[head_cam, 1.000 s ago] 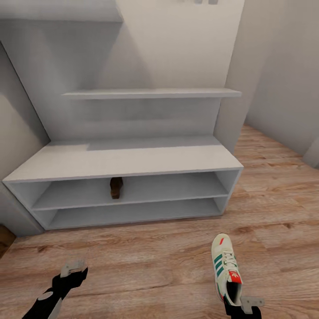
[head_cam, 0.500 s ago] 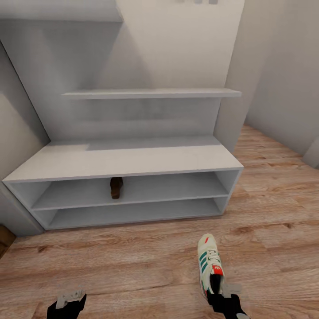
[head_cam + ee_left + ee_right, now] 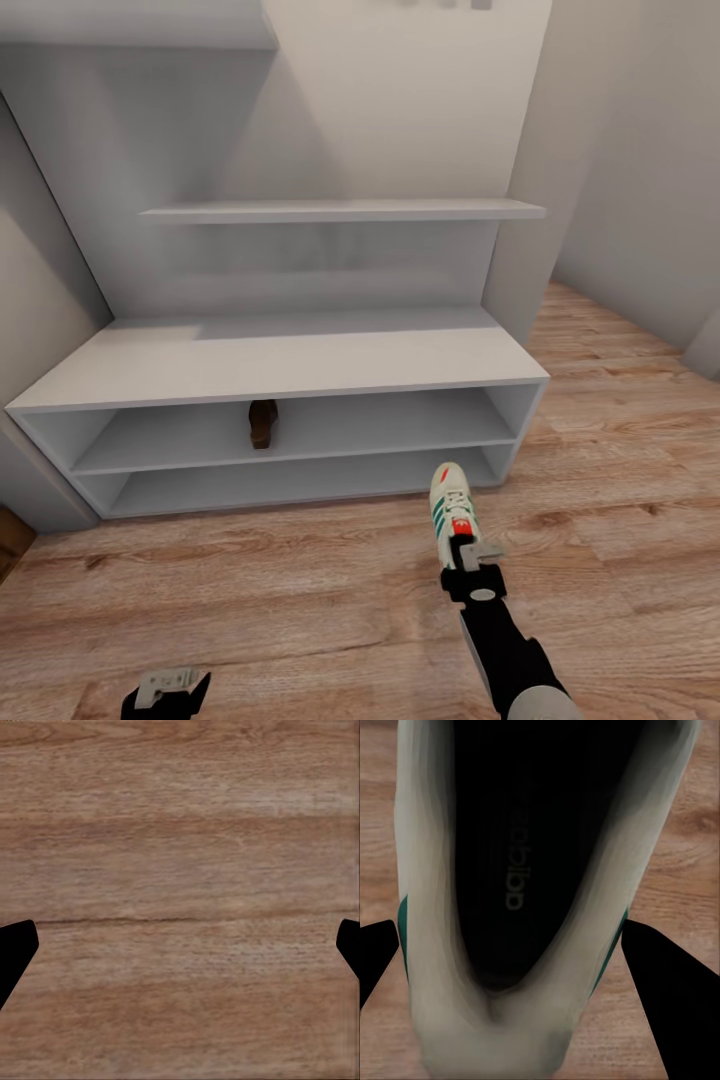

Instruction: Pick up the two gym shoes and the two sandals from the corridor floor and place them onto the hallstand (shoe rack) in the corridor, making sure they are on the rack and not on the floor. Arrange them so the two gym shoes are next to each other and the two sandals are next to each other.

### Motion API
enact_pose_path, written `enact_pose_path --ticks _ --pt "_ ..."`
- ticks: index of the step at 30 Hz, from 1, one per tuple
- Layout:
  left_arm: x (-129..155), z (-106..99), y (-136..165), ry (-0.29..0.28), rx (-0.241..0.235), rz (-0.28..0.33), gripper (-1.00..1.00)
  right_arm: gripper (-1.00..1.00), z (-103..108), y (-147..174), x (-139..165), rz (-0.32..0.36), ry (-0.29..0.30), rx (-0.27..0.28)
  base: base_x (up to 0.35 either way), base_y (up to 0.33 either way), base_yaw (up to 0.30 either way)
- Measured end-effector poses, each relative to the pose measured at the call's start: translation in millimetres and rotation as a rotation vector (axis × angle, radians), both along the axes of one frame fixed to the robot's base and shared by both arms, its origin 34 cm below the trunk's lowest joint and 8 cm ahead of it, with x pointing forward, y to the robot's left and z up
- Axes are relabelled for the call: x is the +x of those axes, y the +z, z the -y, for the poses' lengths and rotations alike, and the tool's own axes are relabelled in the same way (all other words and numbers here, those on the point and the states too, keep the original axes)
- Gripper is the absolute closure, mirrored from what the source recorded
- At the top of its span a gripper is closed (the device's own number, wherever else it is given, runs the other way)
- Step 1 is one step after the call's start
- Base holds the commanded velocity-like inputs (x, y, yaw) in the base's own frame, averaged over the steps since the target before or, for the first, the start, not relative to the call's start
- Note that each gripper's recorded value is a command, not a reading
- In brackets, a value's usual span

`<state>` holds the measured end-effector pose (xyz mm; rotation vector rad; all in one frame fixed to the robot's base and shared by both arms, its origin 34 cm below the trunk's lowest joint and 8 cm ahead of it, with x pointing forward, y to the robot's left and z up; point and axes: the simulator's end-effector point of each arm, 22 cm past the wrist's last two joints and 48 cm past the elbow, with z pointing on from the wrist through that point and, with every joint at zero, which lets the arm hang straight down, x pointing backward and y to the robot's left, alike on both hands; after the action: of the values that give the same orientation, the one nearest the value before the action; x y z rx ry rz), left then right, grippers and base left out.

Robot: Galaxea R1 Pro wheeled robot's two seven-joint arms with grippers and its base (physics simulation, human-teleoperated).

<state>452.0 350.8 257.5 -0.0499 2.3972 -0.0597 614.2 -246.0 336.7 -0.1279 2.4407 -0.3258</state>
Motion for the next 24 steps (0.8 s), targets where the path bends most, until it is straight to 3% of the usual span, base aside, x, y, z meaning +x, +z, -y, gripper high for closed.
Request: enact_pose_path --ticks 5,12,24 --pt "-4.3 3.3 -0.6 -0.016 -0.016 -0.001 -1.0 1.0 -5.3 2.9 4.0 0.008 0.021 -0.007 0.0 0.0 0.0" --pt "-14.1 5.5 -4.4 -0.014 -0.02 -0.015 -1.0 1.0 -2.0 28.3 34.1 0.047 0.014 -0.006 0.0 0.0 0.0" --pt "-29.5 9.0 -13.2 -0.007 -0.034 -0.053 -1.0 1.0 -12.0 14.5 23.2 0.039 0.037 0.007 0.0 0.0 0.0"
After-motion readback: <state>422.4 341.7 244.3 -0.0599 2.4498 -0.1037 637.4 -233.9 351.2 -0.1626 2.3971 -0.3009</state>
